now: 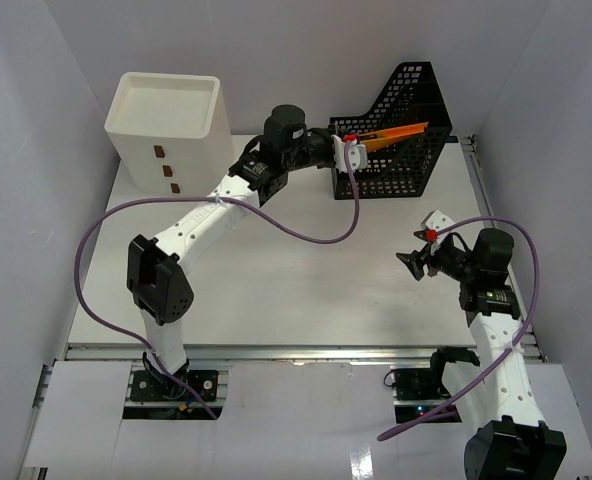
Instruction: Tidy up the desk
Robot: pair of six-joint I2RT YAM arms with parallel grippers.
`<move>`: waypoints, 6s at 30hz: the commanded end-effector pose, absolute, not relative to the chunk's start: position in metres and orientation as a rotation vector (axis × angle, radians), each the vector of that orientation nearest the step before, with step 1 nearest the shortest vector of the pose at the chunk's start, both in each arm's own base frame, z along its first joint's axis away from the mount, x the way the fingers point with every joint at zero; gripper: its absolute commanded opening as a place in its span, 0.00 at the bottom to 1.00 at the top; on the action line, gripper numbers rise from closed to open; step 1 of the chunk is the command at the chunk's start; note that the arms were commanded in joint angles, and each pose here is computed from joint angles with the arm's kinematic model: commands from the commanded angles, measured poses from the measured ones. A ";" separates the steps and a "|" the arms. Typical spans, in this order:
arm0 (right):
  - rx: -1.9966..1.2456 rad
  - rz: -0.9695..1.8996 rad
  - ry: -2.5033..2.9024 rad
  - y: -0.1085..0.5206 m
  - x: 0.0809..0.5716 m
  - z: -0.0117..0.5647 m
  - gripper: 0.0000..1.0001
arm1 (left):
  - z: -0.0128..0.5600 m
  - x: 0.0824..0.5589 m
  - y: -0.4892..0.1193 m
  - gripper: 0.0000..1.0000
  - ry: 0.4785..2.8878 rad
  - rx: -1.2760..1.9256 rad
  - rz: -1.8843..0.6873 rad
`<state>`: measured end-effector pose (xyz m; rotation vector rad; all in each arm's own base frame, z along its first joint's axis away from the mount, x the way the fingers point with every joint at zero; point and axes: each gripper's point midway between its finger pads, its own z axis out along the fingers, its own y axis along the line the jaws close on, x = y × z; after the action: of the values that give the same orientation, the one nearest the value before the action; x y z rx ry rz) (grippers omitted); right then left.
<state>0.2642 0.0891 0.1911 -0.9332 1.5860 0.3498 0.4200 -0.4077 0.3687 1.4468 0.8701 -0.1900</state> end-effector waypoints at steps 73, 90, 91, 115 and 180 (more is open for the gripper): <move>-0.999 0.388 1.508 0.099 0.257 0.194 0.74 | 0.511 0.391 -0.434 0.76 0.676 1.013 -0.425; -0.858 0.531 1.633 0.109 0.301 0.249 0.62 | 0.411 0.353 -0.171 0.73 1.324 -0.227 -0.652; -0.842 0.524 1.624 0.109 0.304 0.250 0.62 | 0.377 0.362 -0.161 0.70 1.402 -0.290 -0.633; -0.654 0.345 1.646 0.071 0.295 0.207 0.63 | 0.158 0.436 -0.311 0.40 2.108 -0.545 -1.057; -0.624 0.347 1.639 0.062 0.293 0.211 0.64 | 0.272 0.435 -0.339 0.76 1.229 -0.286 -0.536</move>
<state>0.2910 0.0607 0.2013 -0.6101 1.6863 0.3561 0.4359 -0.3378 0.2339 -0.1854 1.3195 -0.6145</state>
